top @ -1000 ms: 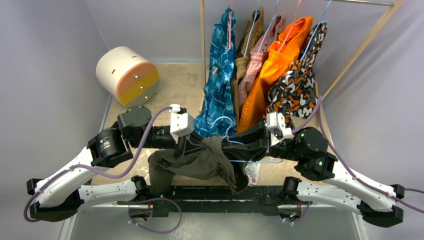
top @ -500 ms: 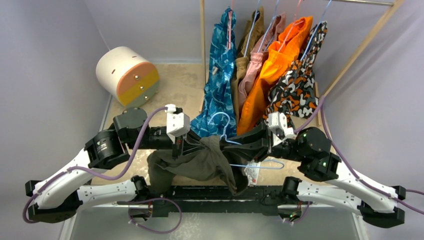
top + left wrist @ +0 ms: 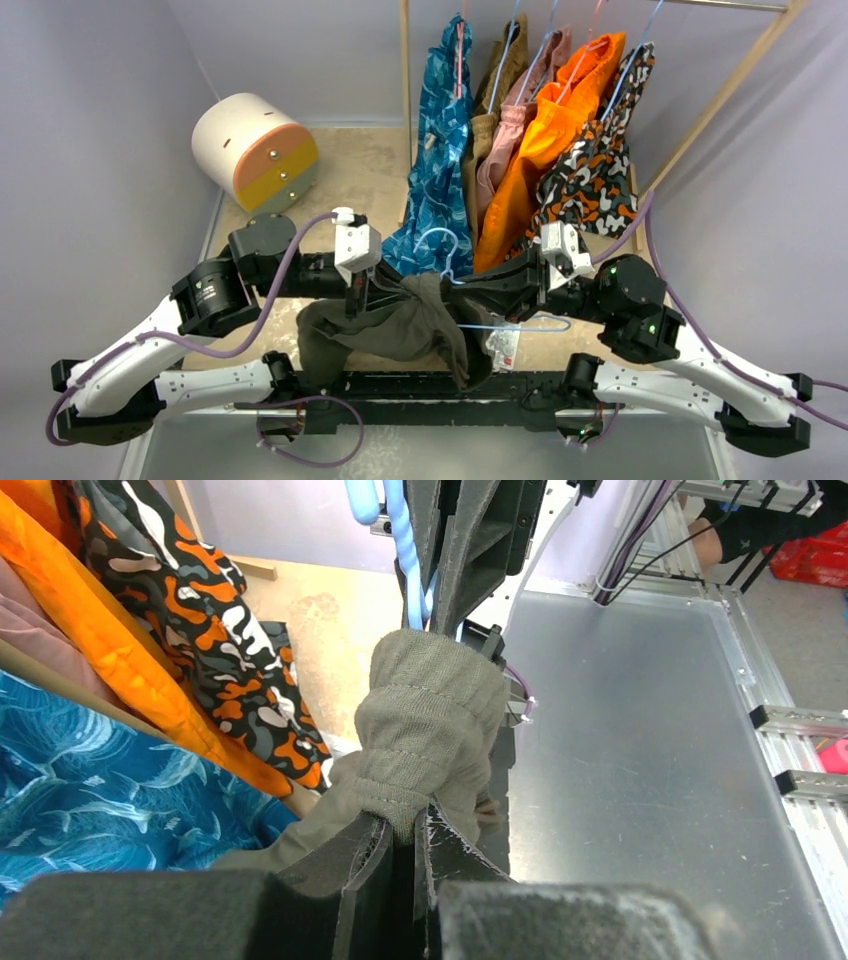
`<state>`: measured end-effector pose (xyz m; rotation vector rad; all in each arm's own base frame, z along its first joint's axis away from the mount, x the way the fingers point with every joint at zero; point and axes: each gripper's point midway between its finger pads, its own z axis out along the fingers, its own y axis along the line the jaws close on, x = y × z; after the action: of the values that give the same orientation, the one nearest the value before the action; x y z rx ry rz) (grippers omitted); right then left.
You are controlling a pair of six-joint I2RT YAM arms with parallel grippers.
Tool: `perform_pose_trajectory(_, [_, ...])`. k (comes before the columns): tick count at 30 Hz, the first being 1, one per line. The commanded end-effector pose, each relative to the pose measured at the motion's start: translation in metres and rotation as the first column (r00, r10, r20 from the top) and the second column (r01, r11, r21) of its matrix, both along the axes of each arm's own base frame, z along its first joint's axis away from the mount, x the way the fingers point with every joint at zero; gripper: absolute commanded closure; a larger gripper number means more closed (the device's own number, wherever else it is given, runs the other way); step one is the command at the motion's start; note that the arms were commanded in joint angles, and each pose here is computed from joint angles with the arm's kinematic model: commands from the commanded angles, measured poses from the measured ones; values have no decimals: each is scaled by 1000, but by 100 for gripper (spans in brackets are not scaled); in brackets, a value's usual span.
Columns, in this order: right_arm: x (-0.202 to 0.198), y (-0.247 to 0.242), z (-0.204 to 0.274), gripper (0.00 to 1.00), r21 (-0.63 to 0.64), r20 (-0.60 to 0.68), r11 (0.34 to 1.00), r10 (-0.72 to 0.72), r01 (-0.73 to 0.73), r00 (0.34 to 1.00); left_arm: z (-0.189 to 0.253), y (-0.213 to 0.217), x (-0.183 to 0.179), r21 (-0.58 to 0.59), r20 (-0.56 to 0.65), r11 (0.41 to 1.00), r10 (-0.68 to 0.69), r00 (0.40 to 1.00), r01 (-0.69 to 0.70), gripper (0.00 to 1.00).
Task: Place the shorts on the hanger
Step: Hang the shorts on the hanger.
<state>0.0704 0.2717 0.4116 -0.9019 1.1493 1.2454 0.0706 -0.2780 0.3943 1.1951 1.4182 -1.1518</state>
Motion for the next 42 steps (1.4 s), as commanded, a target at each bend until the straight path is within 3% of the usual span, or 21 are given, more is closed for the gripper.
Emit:
perform_pose_trajectory(1, [-12, 2, 28, 100, 87, 72, 994, 57, -64, 996, 40, -11, 4, -121, 16, 993, -6, 1000, 8, 94])
perform_pose_trajectory(9, [-12, 7, 28, 100, 104, 82, 991, 74, -82, 994, 46, -20, 0, -144, 8, 988, -52, 999, 52, 78])
perform_pose_trajectory(14, [-13, 8, 31, 100, 117, 89, 989, 78, -88, 993, 40, -27, 0, -130, -2, 989, -71, 997, 70, 76])
perform_pose_trajectory(16, [-13, 8, 31, 100, 114, 89, 989, 80, -90, 993, 38, -28, 0, -124, -5, 989, -76, 997, 75, 79])
perform_pose_trajectory(19, [-13, 9, 27, 100, 100, 86, 991, 85, -94, 993, 35, -28, 3, -112, -1, 992, -63, 998, 62, 98])
perform_pose_trajectory(20, [-14, 9, 26, 100, 97, 86, 991, 87, -95, 993, 35, -27, 4, -112, 3, 992, -53, 999, 53, 100])
perform_pose_trajectory(29, [-8, 13, 20, 100, 63, 65, 995, 68, -72, 996, 50, -15, 25, -186, 36, 978, 100, 994, -92, 100])
perform_pose_trajectory(32, [-3, 13, 19, 64, 43, 36, 998, 42, -43, 998, 56, -5, 33, -224, 49, 962, 173, 984, -158, 100])
perform_pose_trajectory(36, [7, 7, 18, 28, 40, -8, 999, -25, 25, 1000, 57, 14, 46, -234, 64, 935, 288, 956, -266, 100])
perform_pose_trajectory(39, [19, -8, 39, 16, 82, -34, 989, -120, 122, 992, 59, 37, 60, -249, 69, 889, 411, 909, -383, 100])
perform_pose_trajectory(42, [37, -23, 46, 13, 93, -85, 965, -239, 247, 967, 64, 69, 74, -289, 52, 806, 552, 832, -517, 100])
